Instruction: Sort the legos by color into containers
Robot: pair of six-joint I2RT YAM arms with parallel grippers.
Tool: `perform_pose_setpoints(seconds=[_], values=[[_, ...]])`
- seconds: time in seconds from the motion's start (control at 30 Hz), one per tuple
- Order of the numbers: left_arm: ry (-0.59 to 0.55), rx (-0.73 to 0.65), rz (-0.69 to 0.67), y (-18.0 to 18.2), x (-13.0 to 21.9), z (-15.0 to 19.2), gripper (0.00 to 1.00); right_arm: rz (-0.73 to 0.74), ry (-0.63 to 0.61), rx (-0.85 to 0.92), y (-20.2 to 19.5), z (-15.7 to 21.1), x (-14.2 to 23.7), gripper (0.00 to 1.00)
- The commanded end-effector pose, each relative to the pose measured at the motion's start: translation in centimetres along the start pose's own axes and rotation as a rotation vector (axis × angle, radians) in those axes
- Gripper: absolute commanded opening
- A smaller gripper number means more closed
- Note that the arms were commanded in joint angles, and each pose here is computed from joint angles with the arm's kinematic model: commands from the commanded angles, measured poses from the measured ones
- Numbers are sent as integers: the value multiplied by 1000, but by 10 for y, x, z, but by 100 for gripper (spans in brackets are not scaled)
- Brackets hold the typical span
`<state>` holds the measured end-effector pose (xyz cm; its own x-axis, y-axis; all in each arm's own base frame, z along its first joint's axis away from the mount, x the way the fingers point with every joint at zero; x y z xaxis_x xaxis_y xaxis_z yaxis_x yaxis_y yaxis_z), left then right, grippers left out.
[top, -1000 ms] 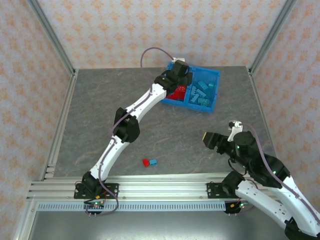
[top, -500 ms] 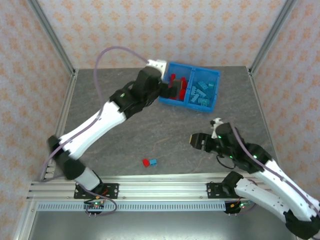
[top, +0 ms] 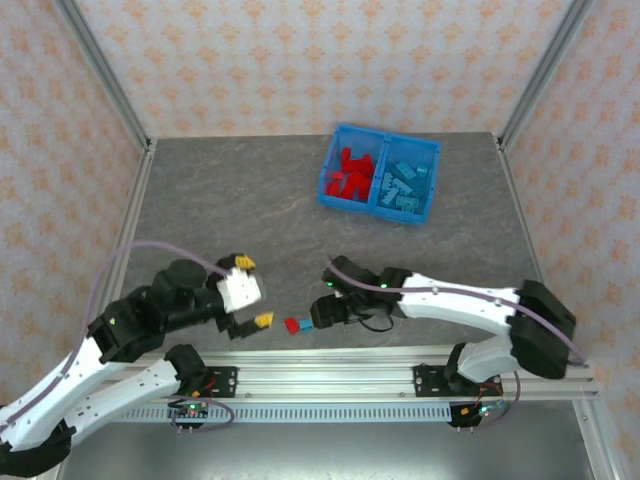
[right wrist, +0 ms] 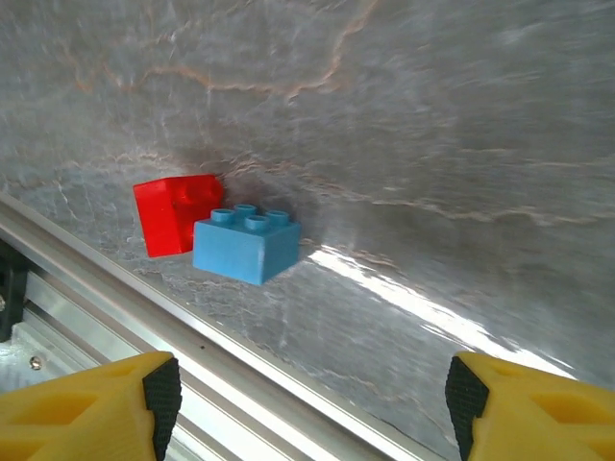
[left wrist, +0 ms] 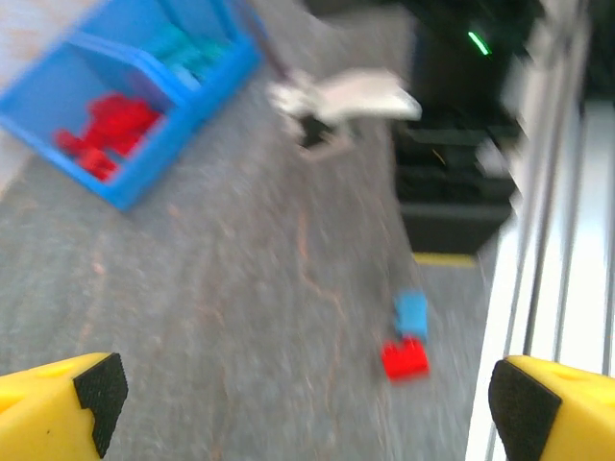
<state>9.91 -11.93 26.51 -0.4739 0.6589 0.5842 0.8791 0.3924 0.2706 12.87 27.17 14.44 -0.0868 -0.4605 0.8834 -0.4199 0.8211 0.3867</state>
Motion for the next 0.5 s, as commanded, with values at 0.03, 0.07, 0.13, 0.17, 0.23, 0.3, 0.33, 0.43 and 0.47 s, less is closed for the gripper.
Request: perform_pose_setpoints(seconds=[0.03, 0.07, 0.13, 0.17, 0.23, 0.3, 0.33, 0.43, 0.47], values=[[-5, -382, 188, -35, -15, 44, 100, -40, -5, 131, 30, -16, -15, 76], [-27, -393, 178, -36, -20, 46, 100, -32, 10, 137, 32, -18, -21, 75], [-35, -393, 172, -36, -24, 48, 100, -27, 31, 142, 33, -18, -30, 73], [-26, -393, 175, -36, -26, 49, 100, -25, 43, 143, 33, -18, -35, 71], [-5, -389, 188, -37, -28, 52, 100, -22, 74, 148, 33, -14, -44, 70], [9, -381, 202, -39, -31, 55, 100, -13, 97, 159, 33, -11, -52, 70], [8, -376, 202, -39, -33, 56, 100, -8, 110, 167, 34, -10, -57, 69], [-14, -365, 203, -40, -36, 56, 100, 5, 132, 173, 34, -10, -66, 65], [-21, -361, 202, -40, -36, 55, 100, 15, 137, 174, 33, -9, -69, 65]])
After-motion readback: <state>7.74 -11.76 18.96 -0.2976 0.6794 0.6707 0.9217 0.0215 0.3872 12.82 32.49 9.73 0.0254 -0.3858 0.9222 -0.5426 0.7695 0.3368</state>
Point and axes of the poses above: each hand's point on the last joint's axis, 136 mm out from that joint toward the fingers, its own x axis back along the fingers, its own y axis along the line the jaws close on, z = x × y, the point moved 7 cm from there along x, back along the fingers, and after that the axes turned 3 degrees about x, right-handed, at the moved point
